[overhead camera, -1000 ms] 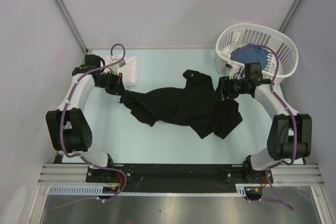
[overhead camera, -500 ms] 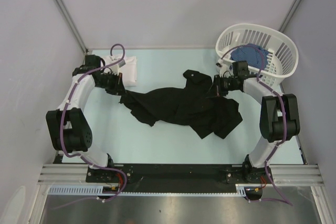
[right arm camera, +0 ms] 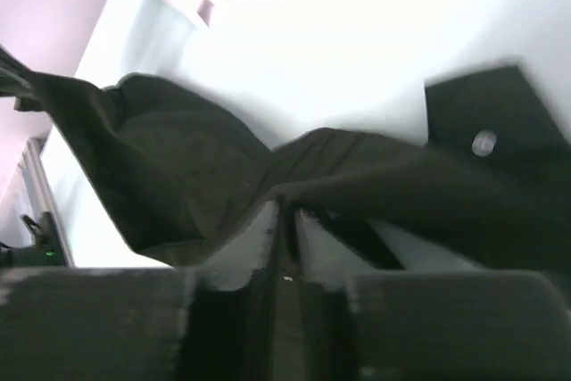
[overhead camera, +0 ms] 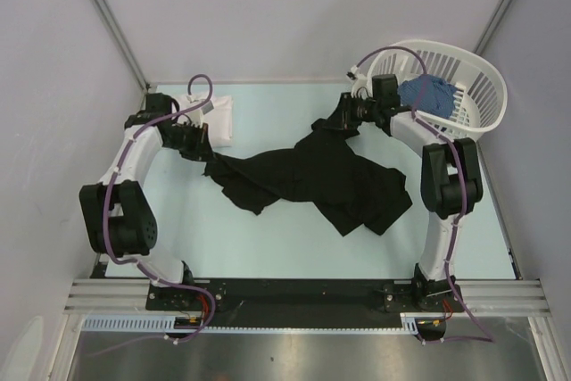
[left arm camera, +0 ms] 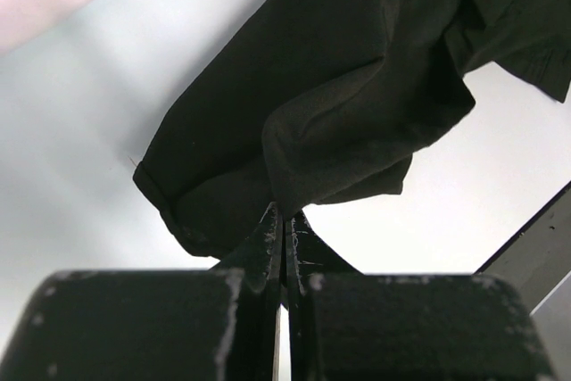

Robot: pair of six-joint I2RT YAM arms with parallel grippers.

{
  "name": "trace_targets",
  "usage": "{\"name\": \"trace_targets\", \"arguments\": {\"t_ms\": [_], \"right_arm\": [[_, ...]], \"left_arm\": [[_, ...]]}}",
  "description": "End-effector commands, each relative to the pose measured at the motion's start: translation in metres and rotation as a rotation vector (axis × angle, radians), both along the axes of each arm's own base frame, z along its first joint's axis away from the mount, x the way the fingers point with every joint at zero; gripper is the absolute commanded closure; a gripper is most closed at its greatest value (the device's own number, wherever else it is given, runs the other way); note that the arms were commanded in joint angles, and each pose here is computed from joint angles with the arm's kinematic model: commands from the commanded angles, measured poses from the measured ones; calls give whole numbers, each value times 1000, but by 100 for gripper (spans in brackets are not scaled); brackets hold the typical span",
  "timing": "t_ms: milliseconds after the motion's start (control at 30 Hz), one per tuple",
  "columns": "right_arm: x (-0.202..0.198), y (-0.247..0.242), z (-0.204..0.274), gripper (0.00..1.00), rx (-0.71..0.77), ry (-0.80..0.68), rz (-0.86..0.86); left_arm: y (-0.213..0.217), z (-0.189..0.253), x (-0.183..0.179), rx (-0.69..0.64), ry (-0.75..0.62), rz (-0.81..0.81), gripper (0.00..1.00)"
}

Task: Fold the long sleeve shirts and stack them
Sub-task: Flatten the shirt out

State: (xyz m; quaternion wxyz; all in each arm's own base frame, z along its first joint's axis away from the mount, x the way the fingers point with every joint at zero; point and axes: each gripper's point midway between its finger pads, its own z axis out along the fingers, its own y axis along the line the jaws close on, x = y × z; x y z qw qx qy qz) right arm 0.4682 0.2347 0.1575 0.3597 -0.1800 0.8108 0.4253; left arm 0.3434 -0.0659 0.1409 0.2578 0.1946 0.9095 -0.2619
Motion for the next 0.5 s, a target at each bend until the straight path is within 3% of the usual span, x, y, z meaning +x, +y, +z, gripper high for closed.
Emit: {"name": "trace_targets", "arguments": {"t_ms": [0, 33, 133, 467], "right_arm": [[-3, -8, -21, 60, -34, 42, 1], [-7, -12, -21, 50, -38, 48, -3], [-20, -33, -18, 39, -56, 69, -11], [-77, -80, -52, 41, -164, 184, 2]], "left_arm": [[-2, -2, 8, -24, -5, 7, 100], [-2, -2, 8, -25, -5, 9, 100], [-2, -2, 11, -27, -7, 4, 100], [-2, -2, 17, -29, -10, -10, 100]]}}
